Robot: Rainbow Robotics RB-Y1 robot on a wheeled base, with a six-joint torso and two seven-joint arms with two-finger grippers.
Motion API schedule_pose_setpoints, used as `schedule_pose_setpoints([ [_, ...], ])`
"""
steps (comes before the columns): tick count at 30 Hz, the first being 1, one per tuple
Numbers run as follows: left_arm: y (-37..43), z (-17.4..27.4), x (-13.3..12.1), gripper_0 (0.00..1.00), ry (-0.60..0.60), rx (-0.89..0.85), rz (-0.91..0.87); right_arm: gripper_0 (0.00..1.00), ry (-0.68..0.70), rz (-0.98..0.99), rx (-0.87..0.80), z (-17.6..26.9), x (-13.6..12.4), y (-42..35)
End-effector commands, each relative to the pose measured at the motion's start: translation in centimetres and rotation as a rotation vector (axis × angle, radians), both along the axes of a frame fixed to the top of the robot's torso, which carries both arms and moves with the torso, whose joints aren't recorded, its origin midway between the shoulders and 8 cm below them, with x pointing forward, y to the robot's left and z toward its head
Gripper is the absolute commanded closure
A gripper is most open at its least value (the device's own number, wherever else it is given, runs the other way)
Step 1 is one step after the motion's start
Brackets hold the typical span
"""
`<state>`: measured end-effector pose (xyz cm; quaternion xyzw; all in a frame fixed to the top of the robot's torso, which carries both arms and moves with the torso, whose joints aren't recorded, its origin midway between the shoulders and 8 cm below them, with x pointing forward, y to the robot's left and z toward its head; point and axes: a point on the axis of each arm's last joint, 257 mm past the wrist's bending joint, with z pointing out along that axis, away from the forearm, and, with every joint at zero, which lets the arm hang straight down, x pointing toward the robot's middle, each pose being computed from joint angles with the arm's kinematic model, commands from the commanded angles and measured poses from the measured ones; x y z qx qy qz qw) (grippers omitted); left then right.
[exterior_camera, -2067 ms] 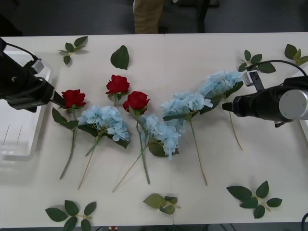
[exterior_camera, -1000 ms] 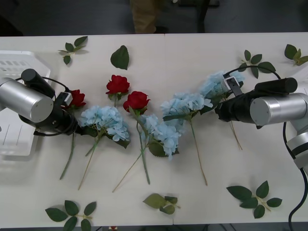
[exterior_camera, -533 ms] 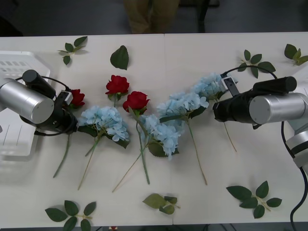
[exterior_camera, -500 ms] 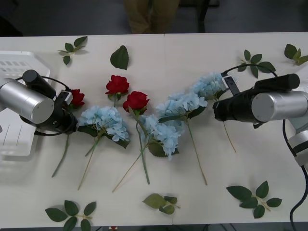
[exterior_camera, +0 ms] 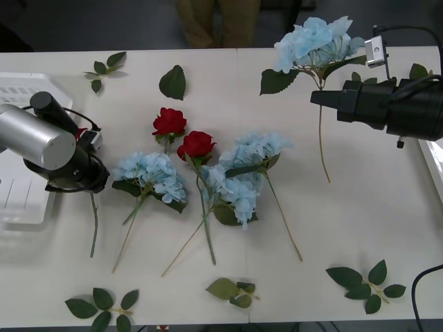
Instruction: Place the red flowers into the right box and the blue flowers into the left box. If a person shows an open palm, hand one flower to the person first, then continue sorting.
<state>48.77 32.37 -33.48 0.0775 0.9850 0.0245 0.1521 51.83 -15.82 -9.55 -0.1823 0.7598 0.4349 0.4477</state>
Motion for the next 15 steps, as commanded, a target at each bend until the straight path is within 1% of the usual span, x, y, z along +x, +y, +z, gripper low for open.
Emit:
schedule_pose_setpoints([
  [1, -3.7, 7.9, 0.9, 1.0, -0.03, -0.212, 0.058, 1.0, -0.161, 0.104, -0.01, 4.5, -1.8, 1.9],
  [3, -5.2, 10.5, 0.8, 1.0, -0.031, -0.283, 0.032, 1.0, -0.187, 0.138, -0.004, 5.4, -2.7, 3.2],
  [5, -7.2, 13.4, 0.5, 1.0, -0.041, -0.373, -0.03, 1.0, -0.214, 0.168, 0.005, 6.3, -3.6, 5.0],
  [8, -11.7, 18.1, 0.1, 1.0, -0.085, -0.577, -0.18, 1.0, -0.252, 0.179, 0.038, 7.6, -4.3, 7.7],
  [10, -14.0, 20.6, 0.0, 1.0, -0.133, -0.681, -0.269, 1.0, -0.253, 0.165, 0.055, 7.8, -4.0, 8.5],
  [12, -16.6, 23.5, -0.1, 1.0, -0.227, -0.774, -0.422, 1.0, -0.241, 0.137, 0.047, 7.1, -3.3, 8.6],
  [13, -17.2, 24.1, -0.2, 1.0, -0.251, -0.792, -0.459, 1.0, -0.231, 0.123, 0.031, 6.6, -2.9, 8.2],
  [14, -18.9, 25.6, -0.5, 1.0, -0.321, -0.83, -0.571, 1.0, -0.208, 0.09, -0.003, 5.5, -2.1, 7.3],
  [15, -19.4, 26.0, -0.5, 1.0, -0.348, -0.836, -0.606, 1.0, -0.199, 0.078, -0.014, 5.2, -1.8, 6.9],
])
